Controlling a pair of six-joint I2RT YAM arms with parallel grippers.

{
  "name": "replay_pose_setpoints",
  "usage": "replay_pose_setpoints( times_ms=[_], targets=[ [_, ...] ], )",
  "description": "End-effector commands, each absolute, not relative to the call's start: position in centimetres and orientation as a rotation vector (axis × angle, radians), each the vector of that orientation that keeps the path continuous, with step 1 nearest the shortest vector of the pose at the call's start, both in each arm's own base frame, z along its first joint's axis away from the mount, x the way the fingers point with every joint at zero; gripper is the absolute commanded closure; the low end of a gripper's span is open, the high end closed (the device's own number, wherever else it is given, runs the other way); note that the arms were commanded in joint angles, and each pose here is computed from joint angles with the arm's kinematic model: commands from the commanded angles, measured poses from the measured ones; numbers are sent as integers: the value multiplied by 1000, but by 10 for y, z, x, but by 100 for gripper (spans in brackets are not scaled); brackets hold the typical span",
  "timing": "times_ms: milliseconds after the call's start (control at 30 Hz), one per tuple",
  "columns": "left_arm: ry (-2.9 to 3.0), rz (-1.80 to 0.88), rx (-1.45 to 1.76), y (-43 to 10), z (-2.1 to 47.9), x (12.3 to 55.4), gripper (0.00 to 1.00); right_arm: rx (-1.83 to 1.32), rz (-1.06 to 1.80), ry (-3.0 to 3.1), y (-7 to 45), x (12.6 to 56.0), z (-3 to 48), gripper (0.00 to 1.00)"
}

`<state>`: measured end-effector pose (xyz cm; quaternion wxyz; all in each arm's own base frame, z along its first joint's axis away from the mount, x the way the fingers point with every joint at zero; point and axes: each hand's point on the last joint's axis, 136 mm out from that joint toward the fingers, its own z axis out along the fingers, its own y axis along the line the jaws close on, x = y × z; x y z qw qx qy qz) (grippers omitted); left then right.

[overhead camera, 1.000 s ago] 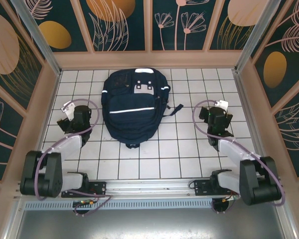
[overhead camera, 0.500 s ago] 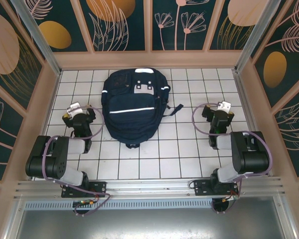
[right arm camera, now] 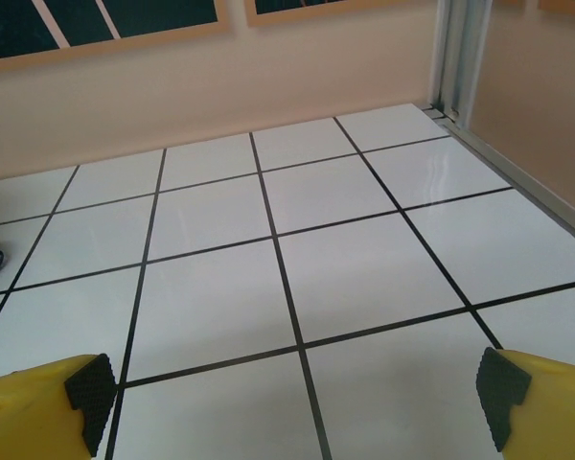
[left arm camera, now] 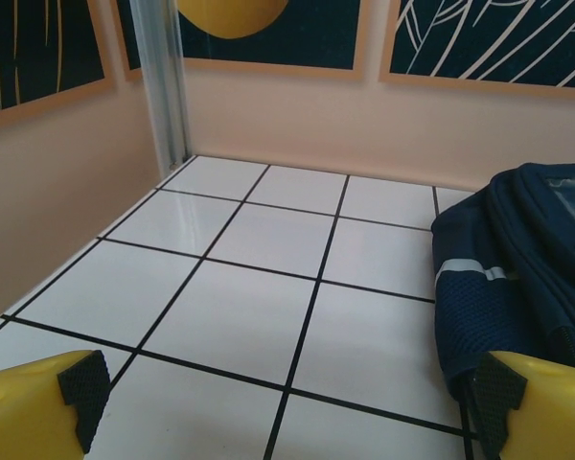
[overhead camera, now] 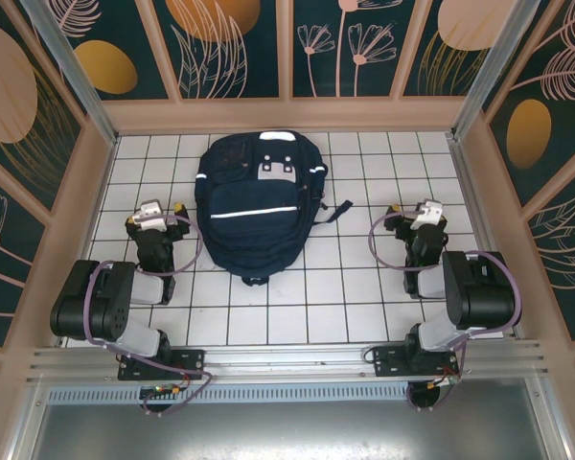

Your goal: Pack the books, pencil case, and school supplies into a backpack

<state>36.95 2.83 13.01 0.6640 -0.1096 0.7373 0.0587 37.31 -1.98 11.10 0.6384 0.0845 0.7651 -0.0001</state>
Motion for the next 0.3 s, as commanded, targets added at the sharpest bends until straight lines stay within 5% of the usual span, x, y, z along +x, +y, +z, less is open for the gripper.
replay_pose_setpoints(
  times_ms=[0, 267],
  targets=[
    [1627, 128, -228, 28, 139, 370, 1, 174, 15, 1695, -19, 375, 123, 1],
    [1627, 127, -225, 28, 139, 370, 1, 175, 14, 1695, -19, 375, 123, 1]
  ],
)
